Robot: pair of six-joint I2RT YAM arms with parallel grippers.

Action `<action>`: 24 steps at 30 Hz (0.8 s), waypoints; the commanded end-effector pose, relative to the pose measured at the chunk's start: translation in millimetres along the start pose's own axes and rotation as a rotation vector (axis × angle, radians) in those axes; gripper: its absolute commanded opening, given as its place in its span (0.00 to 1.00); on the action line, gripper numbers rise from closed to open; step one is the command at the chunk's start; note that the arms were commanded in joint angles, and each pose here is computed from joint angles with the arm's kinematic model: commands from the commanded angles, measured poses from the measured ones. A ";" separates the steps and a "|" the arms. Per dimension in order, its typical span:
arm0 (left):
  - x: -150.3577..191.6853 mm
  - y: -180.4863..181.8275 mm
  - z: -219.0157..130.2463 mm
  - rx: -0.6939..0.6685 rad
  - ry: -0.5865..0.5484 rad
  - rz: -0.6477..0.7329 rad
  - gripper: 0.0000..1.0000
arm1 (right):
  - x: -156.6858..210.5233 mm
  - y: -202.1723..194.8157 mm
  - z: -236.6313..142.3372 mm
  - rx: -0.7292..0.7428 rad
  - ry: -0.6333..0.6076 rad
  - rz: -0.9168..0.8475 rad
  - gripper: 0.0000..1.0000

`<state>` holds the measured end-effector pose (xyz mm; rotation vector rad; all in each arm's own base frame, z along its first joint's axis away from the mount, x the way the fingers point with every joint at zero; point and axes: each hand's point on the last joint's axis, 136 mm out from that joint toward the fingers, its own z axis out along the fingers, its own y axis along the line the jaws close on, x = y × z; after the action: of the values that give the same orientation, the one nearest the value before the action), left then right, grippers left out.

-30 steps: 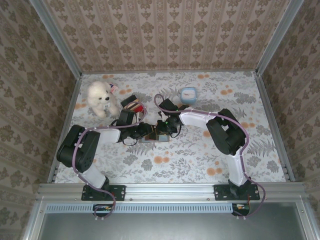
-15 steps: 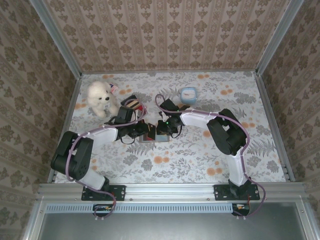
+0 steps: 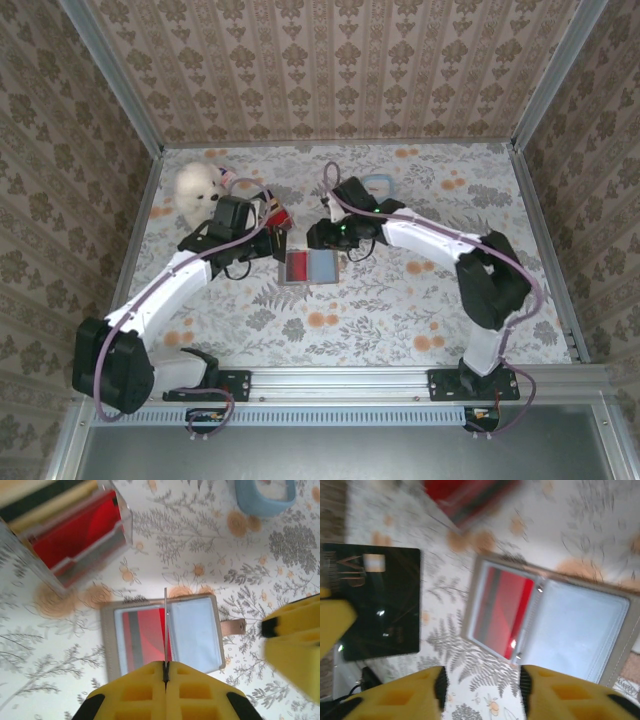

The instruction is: Take the credit cards out of the card holder

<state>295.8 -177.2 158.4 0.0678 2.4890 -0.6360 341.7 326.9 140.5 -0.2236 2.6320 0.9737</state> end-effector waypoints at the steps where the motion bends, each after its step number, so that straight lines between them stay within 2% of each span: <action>1: -14.0 11.4 -19.6 -0.103 -0.039 0.120 0.00 | -5.9 -15.8 -22.1 0.022 -0.067 0.004 0.56; 3: -24.3 12.2 -25.0 -0.130 -0.063 0.180 0.00 | -6.2 -32.0 -31.5 0.052 -0.095 0.013 0.65; 5: -33.7 9.8 -27.0 -0.136 -0.076 0.267 0.00 | -3.0 -49.7 -38.4 0.074 -0.108 0.020 0.78; 10: -65.5 10.0 -31.0 -0.181 -0.128 0.417 0.00 | 2.5 -77.8 -53.3 0.109 -0.160 0.033 0.94; 16: -100.1 16.0 -17.9 -0.191 -0.166 0.644 0.00 | 12.8 -98.5 -48.8 0.138 -0.184 0.049 0.98; 20: -110.1 22.8 2.5 -0.157 -0.102 0.774 0.00 | 20.6 -105.8 -41.5 0.132 -0.184 0.064 1.00; 24: -123.6 39.1 17.8 -0.175 -0.037 0.836 0.00 | 23.0 -110.3 -39.0 0.132 -0.195 0.067 1.00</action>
<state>405.3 -141.3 187.2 0.7921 2.2447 -0.1031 329.7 219.4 84.9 -0.0178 2.5900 0.7967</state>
